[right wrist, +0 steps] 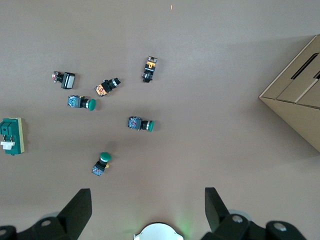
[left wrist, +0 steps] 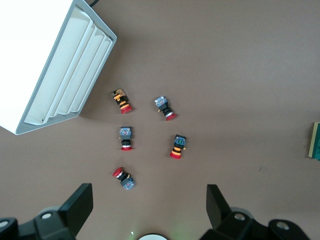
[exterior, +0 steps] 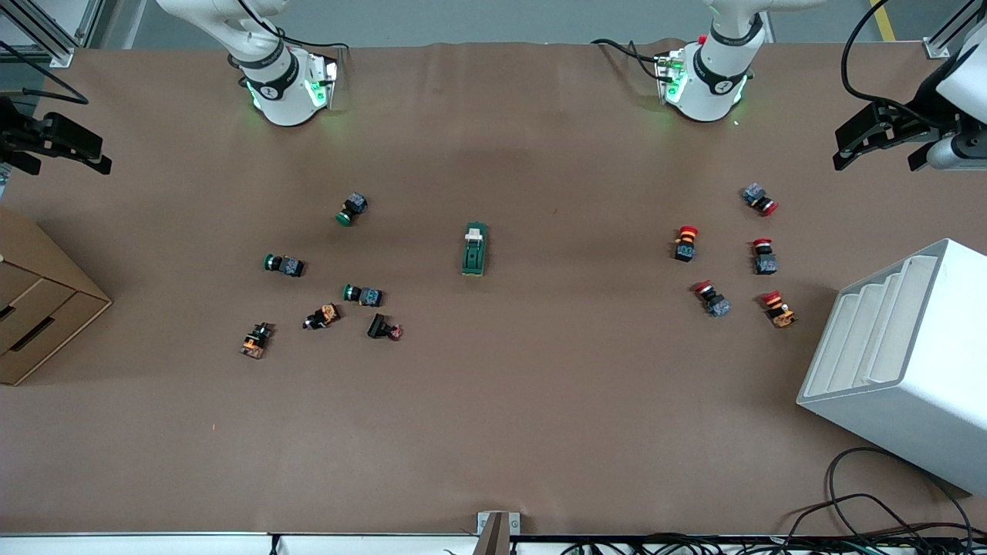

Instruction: Close load switch with both arms

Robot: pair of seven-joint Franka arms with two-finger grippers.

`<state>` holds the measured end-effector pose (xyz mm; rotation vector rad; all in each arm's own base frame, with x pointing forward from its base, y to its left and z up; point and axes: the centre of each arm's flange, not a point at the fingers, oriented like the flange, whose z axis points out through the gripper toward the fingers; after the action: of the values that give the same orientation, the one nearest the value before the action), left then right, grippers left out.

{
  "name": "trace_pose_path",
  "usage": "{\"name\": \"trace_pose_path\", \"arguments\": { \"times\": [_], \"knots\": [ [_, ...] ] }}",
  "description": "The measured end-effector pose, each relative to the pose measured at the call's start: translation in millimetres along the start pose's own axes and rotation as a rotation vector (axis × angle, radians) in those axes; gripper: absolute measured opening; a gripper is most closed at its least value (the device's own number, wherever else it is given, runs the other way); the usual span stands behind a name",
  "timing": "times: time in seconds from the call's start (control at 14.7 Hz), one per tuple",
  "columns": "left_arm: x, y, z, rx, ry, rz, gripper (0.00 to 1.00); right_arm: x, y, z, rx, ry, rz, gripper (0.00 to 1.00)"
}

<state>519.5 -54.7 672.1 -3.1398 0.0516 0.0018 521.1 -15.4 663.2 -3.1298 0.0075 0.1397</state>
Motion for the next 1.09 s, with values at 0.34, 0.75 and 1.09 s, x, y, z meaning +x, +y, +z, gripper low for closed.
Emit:
{"name": "trace_pose_path", "arguments": {
  "times": [0.34, 0.75, 1.09],
  "knots": [
    [0.4, 1.0, -2.0, 0.0, 0.005, 0.002, 1.0, 0.0, -0.5, 0.0, 0.0, 0.0, -0.001, 1.0],
    [4.5, 54.4, 1.9, -0.003, 0.021, 0.071, 1.0, -0.1, -1.2, -0.5, 0.0, 0.001, -0.002, 1.0],
    [-0.1, 232.1, 58.2, -0.023, 0.037, 0.016, 1.0, -0.2, 0.5, -0.8, 0.0, 0.002, 0.004, 1.0]
  ]
}}
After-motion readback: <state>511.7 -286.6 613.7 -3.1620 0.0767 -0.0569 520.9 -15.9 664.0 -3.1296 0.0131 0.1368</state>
